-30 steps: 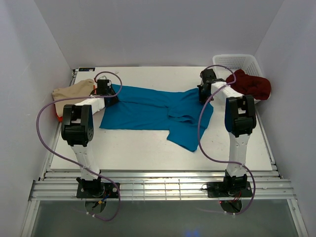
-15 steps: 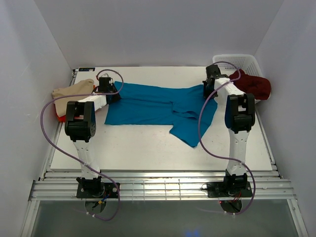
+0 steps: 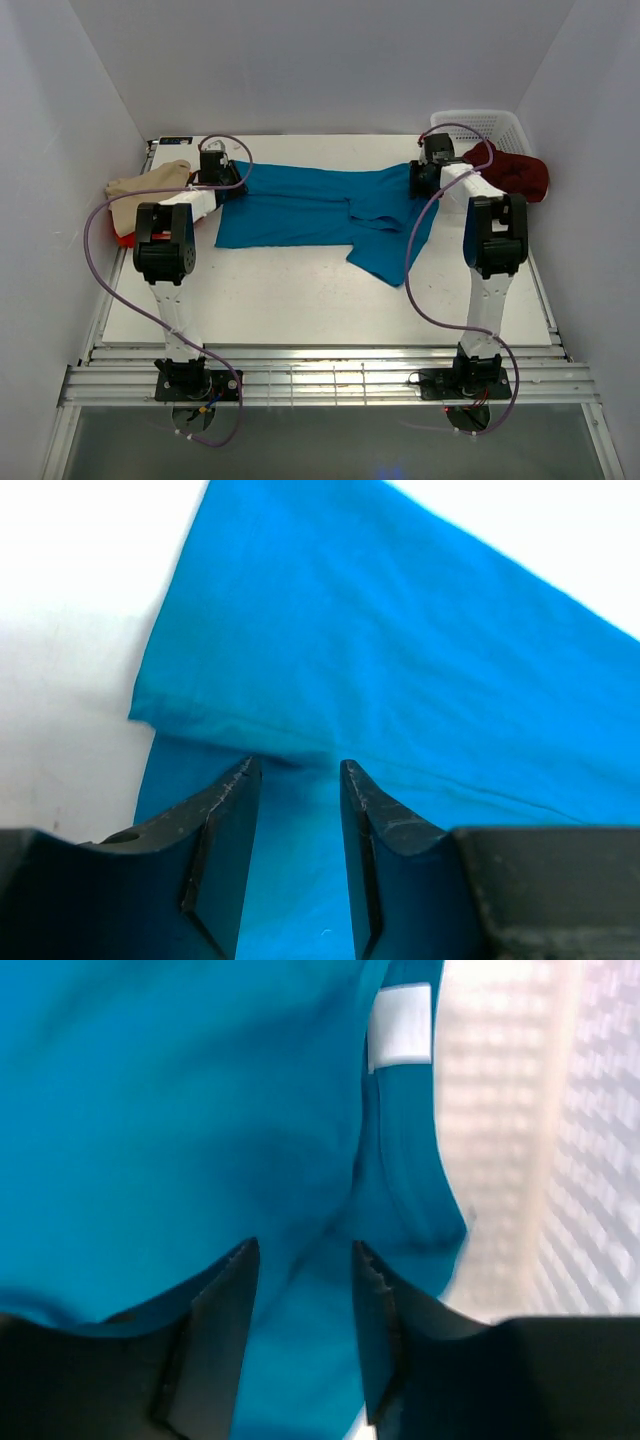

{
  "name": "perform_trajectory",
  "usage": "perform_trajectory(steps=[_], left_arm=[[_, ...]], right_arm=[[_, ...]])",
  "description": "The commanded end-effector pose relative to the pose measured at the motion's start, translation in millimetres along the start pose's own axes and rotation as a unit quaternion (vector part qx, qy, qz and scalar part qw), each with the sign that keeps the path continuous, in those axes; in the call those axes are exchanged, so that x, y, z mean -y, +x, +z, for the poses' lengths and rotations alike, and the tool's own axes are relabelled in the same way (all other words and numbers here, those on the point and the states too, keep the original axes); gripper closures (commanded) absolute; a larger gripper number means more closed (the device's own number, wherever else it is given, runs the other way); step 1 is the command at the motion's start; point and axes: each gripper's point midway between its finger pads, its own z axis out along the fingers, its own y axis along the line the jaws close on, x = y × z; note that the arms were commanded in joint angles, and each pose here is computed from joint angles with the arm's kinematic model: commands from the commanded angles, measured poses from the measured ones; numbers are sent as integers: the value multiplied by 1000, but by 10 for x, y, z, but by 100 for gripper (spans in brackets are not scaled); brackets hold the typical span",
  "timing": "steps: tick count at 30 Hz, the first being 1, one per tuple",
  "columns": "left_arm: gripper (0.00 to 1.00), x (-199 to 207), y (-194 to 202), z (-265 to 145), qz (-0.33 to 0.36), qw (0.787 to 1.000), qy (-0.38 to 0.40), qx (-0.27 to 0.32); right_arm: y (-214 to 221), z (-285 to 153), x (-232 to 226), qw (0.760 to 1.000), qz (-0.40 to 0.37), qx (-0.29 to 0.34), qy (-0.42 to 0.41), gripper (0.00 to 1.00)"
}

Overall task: Fold and stack the t-shirts
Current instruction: Fold the flattened tshirt in 1/3 of the way, then grap the side of the flattened tshirt closest away from the robot with both arms

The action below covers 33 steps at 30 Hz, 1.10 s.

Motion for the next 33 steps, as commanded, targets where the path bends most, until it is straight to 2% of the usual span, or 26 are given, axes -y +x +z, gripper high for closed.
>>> perform_trajectory(steps=[1, 2, 4, 6, 9, 10, 11, 15, 20, 23, 33], left_arm=[[51, 467, -836, -433, 42, 991, 63, 112], [51, 489, -947, -501, 48, 989, 59, 127], [51, 575, -1212, -762, 48, 984, 59, 161], [51, 499, -1284, -933, 42, 984, 24, 172], [51, 295, -1040, -1142, 38, 991, -37, 127], [51, 159, -778, -1178, 42, 994, -65, 82], [51, 80, -638, -1195, 44, 994, -84, 62], [51, -388, 122, -1311, 47, 984, -165, -40], [51, -673, 751, -1399, 45, 973, -196, -112], [51, -735, 970, -1381, 45, 968, -199, -148], [51, -847, 1164, -1334, 49, 959, -217, -177]], right_arm=[[-897, -1001, -117, 983, -21, 182, -24, 50], [-923, -1136, -173, 981, -34, 191, -21, 38], [-996, -1476, -181, 976, -39, 212, -6, 37], [-857, -1611, -279, 980, -46, 193, -3, 37], [-539, -1764, -484, 985, -52, 165, -9, 38], [-402, -1754, -619, 987, -61, 150, -16, 39], [-188, -1674, -651, 990, -65, 124, -16, 38], [464, -1557, -900, 995, -71, 56, -30, 40], [1060, -1482, -1059, 996, -74, 1, -47, 41], [1313, -1488, -1070, 996, -68, -16, -54, 42], [1709, -1554, -1002, 996, -61, -45, -55, 42]])
